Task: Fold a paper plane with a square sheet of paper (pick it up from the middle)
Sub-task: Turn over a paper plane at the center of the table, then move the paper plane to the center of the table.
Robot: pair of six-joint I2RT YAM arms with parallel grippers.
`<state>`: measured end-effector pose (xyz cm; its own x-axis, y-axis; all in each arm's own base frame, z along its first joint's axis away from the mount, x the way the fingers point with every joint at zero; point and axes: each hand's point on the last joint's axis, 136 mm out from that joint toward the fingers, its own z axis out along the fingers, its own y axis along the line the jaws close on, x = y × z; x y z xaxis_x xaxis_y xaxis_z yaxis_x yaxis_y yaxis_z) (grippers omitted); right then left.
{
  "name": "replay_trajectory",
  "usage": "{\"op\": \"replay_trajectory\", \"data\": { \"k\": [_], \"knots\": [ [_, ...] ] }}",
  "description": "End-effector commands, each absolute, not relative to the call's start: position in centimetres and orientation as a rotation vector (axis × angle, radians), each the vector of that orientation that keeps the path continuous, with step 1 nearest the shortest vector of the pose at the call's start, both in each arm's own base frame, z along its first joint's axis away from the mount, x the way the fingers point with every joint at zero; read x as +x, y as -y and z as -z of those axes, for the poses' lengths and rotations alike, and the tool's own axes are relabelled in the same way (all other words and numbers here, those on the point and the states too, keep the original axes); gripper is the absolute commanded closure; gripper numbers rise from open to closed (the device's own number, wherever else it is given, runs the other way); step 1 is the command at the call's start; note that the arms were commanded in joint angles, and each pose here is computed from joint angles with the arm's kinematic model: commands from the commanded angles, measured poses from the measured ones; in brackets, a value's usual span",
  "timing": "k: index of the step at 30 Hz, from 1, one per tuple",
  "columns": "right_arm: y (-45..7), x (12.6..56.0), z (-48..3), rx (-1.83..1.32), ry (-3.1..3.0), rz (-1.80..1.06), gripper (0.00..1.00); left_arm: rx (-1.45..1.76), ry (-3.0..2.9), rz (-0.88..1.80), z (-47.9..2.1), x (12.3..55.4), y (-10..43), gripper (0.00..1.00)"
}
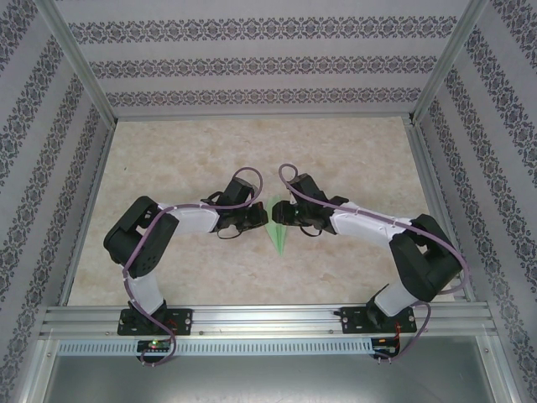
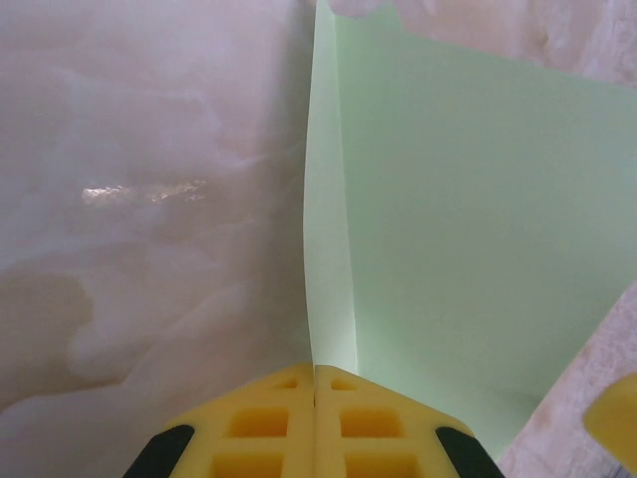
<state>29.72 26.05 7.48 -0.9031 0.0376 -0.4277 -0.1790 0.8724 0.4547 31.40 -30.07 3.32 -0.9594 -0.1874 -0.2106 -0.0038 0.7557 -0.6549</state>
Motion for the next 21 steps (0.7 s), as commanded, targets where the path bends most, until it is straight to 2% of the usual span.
{"op": "replay_trajectory", "data": {
  "k": [1, 21],
  "knots": [
    [-26.1, 30.0, -6.9, -0.131, -2.632, -0.634, 0.62, -0.150, -2.672, 0.976, -3.5, 32.2, 29.6, 1.00],
    [-26.7, 28.3, -4.5, -0.226, -2.747, -0.596, 0.56, -0.166, -2.711, 0.935, -2.4, 32.0, 29.2, 1.00]
  ]
}}
